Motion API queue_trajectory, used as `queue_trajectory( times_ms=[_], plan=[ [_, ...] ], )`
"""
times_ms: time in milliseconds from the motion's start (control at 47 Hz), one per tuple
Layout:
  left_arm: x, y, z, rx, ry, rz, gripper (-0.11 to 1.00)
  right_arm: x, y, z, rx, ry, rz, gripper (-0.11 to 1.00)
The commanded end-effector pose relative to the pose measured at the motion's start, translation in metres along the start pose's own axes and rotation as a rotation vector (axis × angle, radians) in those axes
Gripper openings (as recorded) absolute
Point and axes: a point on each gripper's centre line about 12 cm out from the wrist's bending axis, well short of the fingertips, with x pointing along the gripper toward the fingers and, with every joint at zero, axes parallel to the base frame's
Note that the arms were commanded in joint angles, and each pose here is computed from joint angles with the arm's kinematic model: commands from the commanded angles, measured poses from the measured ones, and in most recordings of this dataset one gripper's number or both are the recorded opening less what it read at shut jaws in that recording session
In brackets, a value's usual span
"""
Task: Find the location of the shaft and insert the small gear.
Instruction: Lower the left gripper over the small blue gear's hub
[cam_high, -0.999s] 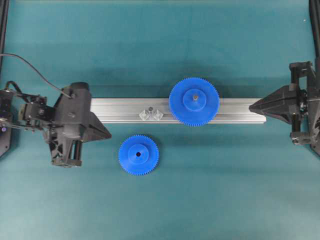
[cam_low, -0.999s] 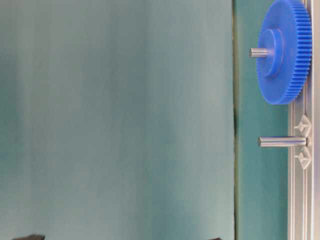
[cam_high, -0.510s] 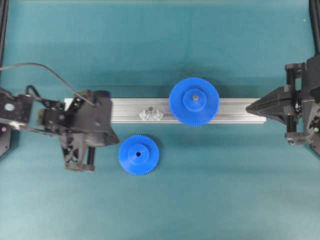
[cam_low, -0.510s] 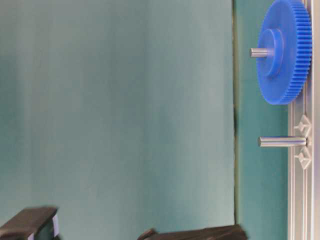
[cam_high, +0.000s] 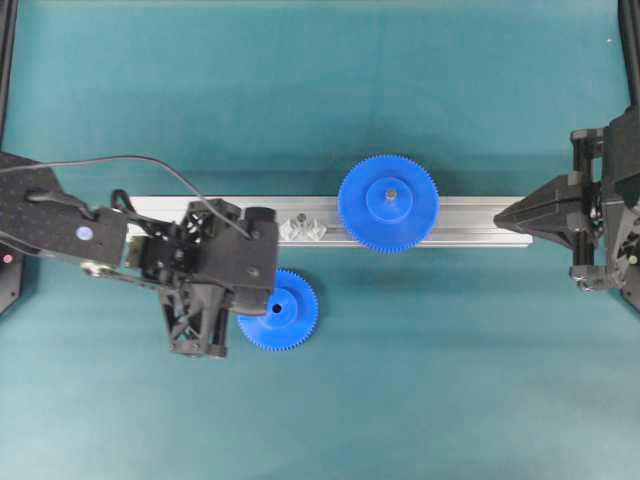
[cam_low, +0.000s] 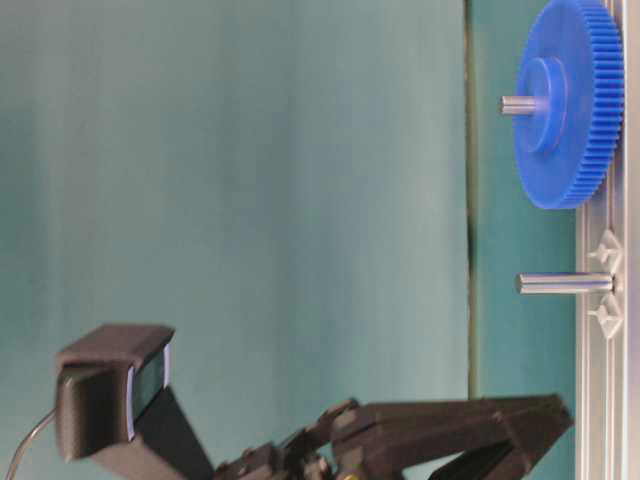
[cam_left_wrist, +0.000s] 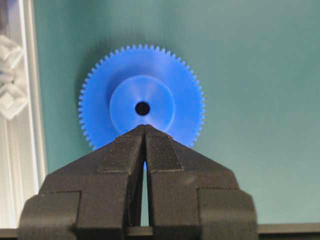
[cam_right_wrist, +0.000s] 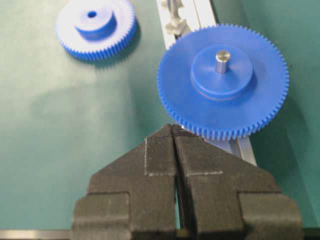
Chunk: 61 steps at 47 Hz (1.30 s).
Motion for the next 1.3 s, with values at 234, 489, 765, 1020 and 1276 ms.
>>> queue_trajectory(
  times_ms=[234, 489, 765, 1020, 1276],
  plan=[
    [0.015, -0.004, 0.019, 0.021, 0.043, 0.000, -0.01, 0.000, 0.001, 0.009, 0.011, -0.020, 0.002, -0.02],
    [0.030, -0.003, 0.021, 0.023, 0.139, 0.006, -0.01, 0.000, 0.001, 0.009, 0.011, -0.020, 0.002, -0.02],
    [0.040, -0.007, 0.024, 0.086, 0.170, -0.002, -0.01, 0.000, 0.001, 0.009, 0.012, -0.019, 0.001, -0.02],
    [0.044, -0.008, 0.021, 0.132, 0.216, -0.006, -0.01, 0.001, 0.001, 0.007, 0.011, -0.014, 0.001, -0.02],
    [0.041, -0.008, 0.025, 0.139, 0.204, -0.007, -0.01, 0.001, 0.000, 0.006, 0.012, -0.011, -0.001, -0.02]
  ],
)
